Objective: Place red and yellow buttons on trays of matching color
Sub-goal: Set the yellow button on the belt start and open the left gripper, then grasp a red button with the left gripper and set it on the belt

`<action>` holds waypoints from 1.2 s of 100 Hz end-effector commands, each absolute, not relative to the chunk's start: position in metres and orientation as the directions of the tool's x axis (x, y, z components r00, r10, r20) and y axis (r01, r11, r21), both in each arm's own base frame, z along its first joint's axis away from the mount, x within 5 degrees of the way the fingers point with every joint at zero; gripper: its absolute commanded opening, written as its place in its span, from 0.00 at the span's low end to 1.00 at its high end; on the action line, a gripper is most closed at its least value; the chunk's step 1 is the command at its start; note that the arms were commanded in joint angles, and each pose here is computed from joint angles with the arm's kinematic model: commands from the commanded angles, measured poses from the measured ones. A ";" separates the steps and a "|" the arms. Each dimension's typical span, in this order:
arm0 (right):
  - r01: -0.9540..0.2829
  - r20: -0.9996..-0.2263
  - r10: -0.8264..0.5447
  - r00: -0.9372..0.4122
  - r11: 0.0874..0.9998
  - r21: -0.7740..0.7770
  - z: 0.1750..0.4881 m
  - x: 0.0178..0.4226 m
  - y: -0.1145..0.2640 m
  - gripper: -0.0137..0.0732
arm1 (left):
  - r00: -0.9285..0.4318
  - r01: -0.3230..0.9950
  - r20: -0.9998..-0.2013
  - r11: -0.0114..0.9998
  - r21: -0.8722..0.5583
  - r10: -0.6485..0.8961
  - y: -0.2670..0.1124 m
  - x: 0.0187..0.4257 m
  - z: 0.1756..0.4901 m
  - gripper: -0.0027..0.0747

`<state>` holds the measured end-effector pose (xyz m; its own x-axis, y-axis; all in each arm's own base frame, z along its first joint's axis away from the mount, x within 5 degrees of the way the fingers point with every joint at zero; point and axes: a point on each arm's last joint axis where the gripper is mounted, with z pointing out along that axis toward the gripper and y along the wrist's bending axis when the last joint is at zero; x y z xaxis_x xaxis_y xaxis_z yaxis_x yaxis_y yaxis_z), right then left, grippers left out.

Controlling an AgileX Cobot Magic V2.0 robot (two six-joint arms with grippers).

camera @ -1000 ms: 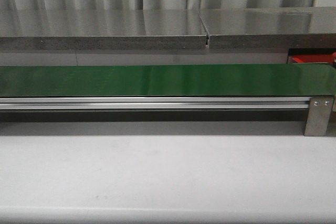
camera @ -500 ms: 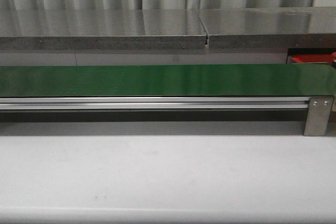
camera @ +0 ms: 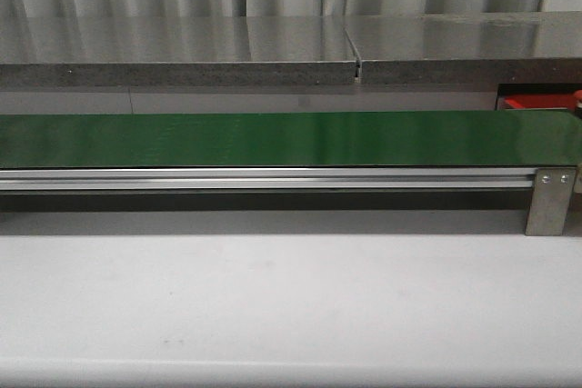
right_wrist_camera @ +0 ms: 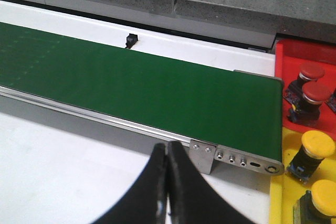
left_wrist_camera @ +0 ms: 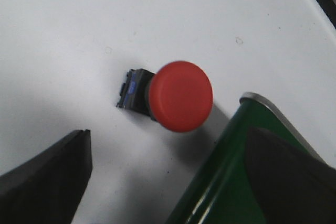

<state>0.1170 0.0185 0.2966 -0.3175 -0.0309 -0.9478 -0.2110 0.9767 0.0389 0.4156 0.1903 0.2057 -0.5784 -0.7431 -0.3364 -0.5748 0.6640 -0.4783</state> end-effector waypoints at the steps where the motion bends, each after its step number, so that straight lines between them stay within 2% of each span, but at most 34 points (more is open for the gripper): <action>1: -0.181 -0.968 -0.018 -0.249 0.983 0.028 0.310 0.119 0.016 0.07 | -0.501 -0.550 -0.410 0.646 -0.529 -0.762 0.194 0.423 0.236 0.79; 36: -0.181 -0.968 -0.018 -0.249 0.983 0.028 0.310 0.119 0.016 0.07 | -0.503 -0.561 -0.369 0.620 -0.549 -0.782 0.198 0.442 0.217 0.79; 46: -0.181 -0.968 -0.018 -0.249 0.983 0.028 0.310 0.119 0.016 0.07 | -0.494 -0.557 -0.380 0.620 -0.552 -0.782 0.197 0.444 0.217 0.78; 55: -0.181 -0.968 -0.018 -0.249 0.983 0.028 0.310 0.119 0.016 0.07 | -0.488 -0.557 -0.386 0.620 -0.552 -0.782 0.198 0.445 0.217 0.69; 73: -0.181 -0.968 -0.018 -0.249 0.983 0.028 0.310 0.119 0.016 0.07 | -0.487 -0.557 -0.388 0.620 -0.552 -0.783 0.198 0.445 0.217 0.41; 87: -0.181 -0.968 -0.018 -0.249 0.983 0.028 0.310 0.119 0.016 0.07 | -0.484 -0.557 -0.391 0.620 -0.552 -0.783 0.198 0.445 0.217 0.29; 110: -0.181 -0.968 -0.018 -0.249 0.983 0.028 0.310 0.119 0.016 0.07 | -0.492 -0.555 -0.385 0.622 -0.553 -0.781 0.197 0.444 0.220 0.25; 120: -0.181 -0.968 -0.018 -0.249 0.983 0.028 0.310 0.119 0.016 0.07 | -0.513 -0.532 -0.410 0.654 -0.537 -0.754 0.195 0.440 0.232 0.25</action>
